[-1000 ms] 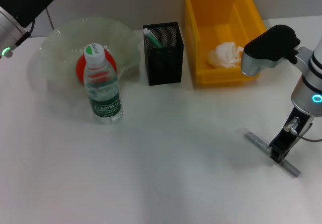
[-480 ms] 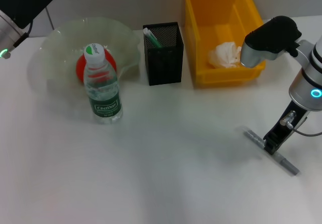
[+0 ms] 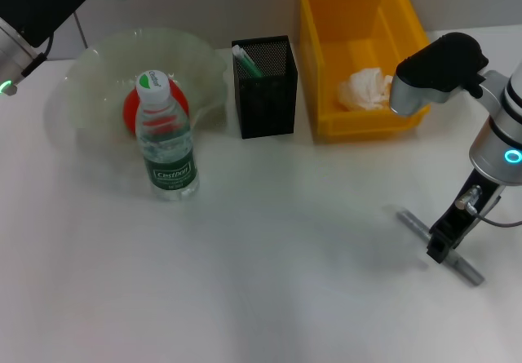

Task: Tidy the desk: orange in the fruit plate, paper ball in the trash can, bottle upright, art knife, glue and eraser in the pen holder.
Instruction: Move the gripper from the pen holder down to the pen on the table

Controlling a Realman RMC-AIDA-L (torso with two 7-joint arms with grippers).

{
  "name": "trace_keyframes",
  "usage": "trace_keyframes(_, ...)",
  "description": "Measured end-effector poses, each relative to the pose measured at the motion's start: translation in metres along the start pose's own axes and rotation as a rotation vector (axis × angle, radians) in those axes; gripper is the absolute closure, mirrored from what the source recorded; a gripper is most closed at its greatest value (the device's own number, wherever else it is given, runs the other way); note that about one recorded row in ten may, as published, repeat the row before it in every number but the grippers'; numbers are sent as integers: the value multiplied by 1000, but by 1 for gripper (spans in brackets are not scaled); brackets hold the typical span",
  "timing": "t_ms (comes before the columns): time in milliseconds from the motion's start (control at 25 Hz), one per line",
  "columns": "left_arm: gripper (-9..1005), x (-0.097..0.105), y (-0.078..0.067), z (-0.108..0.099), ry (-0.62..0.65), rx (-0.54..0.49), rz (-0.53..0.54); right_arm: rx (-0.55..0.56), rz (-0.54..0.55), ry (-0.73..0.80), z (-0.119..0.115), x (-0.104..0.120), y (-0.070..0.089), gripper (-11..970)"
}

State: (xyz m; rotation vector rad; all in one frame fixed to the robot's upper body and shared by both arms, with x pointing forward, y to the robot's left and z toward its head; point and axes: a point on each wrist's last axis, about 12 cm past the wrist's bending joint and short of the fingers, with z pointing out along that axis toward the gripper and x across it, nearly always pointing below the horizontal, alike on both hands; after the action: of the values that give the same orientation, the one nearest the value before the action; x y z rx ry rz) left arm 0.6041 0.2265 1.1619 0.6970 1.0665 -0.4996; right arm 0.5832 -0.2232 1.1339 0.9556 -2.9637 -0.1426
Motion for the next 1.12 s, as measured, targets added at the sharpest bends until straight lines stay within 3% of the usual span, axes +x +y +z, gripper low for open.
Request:
trace_keyframes(240, 292, 0, 0, 0, 2, 2, 1, 8, 9, 18, 2, 2, -2, 662)
trace_keyframes(1120, 292, 1, 0, -1, 5, 2, 2, 11, 7, 19, 5, -1, -1, 666)
